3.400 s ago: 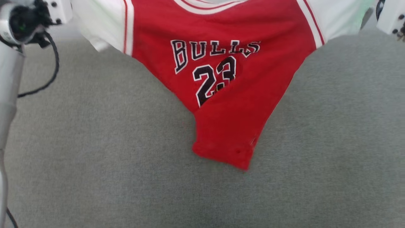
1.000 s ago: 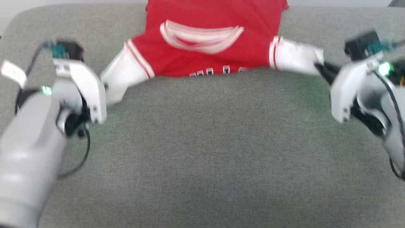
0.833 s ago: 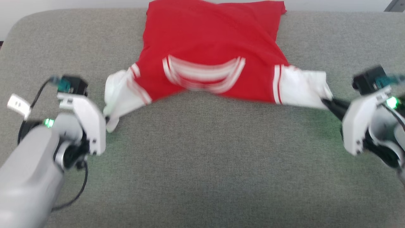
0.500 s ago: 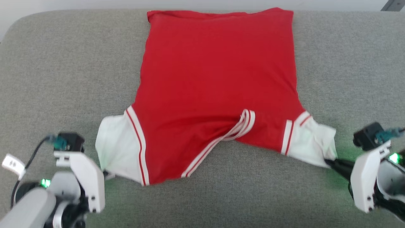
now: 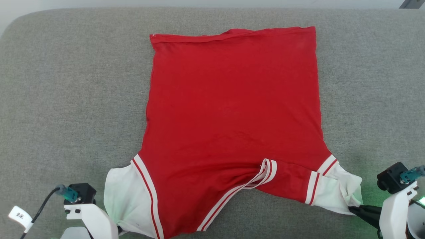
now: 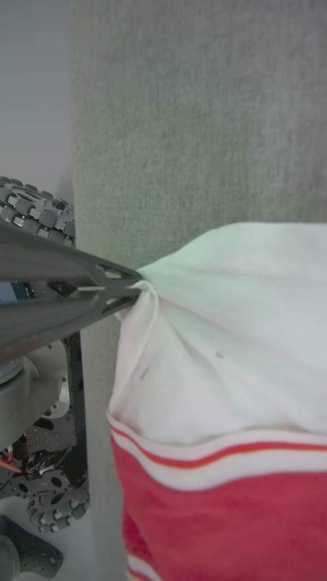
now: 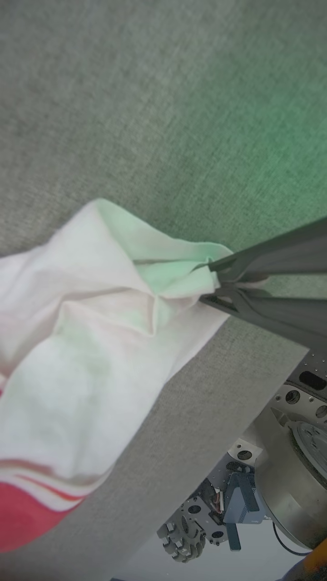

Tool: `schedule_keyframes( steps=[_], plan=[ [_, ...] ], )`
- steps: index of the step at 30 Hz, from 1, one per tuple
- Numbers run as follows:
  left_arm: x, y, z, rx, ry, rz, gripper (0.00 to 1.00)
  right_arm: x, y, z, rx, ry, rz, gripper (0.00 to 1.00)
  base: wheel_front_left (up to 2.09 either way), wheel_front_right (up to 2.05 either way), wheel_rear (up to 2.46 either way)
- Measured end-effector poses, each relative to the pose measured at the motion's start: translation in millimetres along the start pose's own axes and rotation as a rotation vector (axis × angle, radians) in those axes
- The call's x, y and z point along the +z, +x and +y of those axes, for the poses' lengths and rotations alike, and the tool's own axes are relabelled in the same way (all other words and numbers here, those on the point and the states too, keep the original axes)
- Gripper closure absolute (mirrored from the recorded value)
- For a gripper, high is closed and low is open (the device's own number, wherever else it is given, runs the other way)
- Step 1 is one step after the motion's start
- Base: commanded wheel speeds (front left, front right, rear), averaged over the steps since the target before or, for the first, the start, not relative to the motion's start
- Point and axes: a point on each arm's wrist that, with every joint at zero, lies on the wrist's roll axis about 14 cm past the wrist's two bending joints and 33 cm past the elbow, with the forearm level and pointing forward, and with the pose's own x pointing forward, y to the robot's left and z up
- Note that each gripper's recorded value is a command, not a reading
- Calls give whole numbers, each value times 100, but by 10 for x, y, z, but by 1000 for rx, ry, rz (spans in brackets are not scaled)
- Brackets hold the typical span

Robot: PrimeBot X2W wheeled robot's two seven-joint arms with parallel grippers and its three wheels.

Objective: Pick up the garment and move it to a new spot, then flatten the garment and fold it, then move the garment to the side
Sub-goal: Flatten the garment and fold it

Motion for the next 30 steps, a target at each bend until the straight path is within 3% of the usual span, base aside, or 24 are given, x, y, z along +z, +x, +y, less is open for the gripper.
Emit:
schedule_keyframes(
  steps=[1,7,18,25,30],
  plan=[
    [-1,1,-15,-4,-2,-2,100,18,4,0,-4,-5,-8,0,0,0,0],
    [41,-14,-95,-35,-10,-43,100,350,-68,-26,-31,-49,-107,0,0,0,0],
    [204,-14,-193,-77,4,-118,100,1765,-243,-69,-143,-138,-479,0,0,0,0],
    [283,54,-230,-94,-2,-134,100,2491,33,-254,-207,-142,-540,0,0,0,0],
    [303,126,-213,-94,-10,-132,100,2815,361,-526,-258,-97,-485,0,0,0,0]
  ],
)
